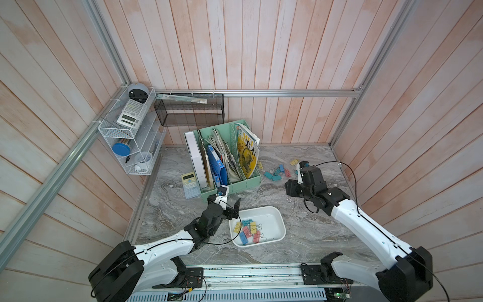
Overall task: Put the binder clips in the storage box
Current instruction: Place the binder clip in the storage box.
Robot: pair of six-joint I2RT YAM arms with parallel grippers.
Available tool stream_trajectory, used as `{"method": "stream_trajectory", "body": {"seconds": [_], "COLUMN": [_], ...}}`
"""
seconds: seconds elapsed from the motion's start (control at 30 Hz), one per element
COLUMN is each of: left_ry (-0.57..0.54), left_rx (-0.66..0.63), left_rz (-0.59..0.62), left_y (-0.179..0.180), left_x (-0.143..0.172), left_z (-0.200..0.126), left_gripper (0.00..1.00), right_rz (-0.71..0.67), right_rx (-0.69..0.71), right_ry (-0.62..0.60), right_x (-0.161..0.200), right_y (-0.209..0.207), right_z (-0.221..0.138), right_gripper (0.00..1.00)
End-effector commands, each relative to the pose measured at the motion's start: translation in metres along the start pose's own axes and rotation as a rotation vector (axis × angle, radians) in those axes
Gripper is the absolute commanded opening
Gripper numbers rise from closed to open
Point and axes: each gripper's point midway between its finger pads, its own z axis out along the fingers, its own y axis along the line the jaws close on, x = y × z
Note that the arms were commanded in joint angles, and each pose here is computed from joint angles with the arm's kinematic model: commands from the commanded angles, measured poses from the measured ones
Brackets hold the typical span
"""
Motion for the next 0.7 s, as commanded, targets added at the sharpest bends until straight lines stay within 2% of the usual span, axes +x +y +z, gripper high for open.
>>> {"method": "stream_trajectory", "body": {"seconds": [0.0,0.1,0.17,0.3,0.4,0.53,0.67], "left_ry": [-0.026,-0.025,-0.023,-0.018,-0.018,-0.022,-0.059], "left_rx": [0.003,0.005,0.005,0.001,0.0,-0.008,-0.085], "left_rz": [0.0,-0.001,-0.001,0.004,0.005,0.007,-0.032], "left_y": [-0.001,-0.002,-0.002,-0.002,-0.002,0.0,0.016], "left_x": [-0.009,-0.009,-0.008,-0.007,-0.007,-0.008,-0.012], "left_z": [-0.003,-0.003,-0.002,-0.001,-0.001,-0.002,-0.01], "left_gripper": [1.0,1.0,1.0,1.0,1.0,1.0,1.0], "right_rz": [-0.282,-0.393,-0.455,-0.589,-0.616,-0.634,-0.622], "right_rx": [-0.128,-0.235,-0.25,-0.268,-0.192,-0.265,-0.308], "right_ry": [0.056,0.088,0.133,0.306,0.392,0.488,0.555], "right_x": [0.042,0.069,0.087,0.126,0.133,0.145,0.152], "right_y": [0.041,0.076,0.086,0.096,0.094,0.12,0.142], "right_z": [-0.012,-0.018,-0.013,0.003,0.019,0.031,0.042], "right_gripper": [0.26,0.26,0.26,0.26,0.25,0.27,0.3]}}
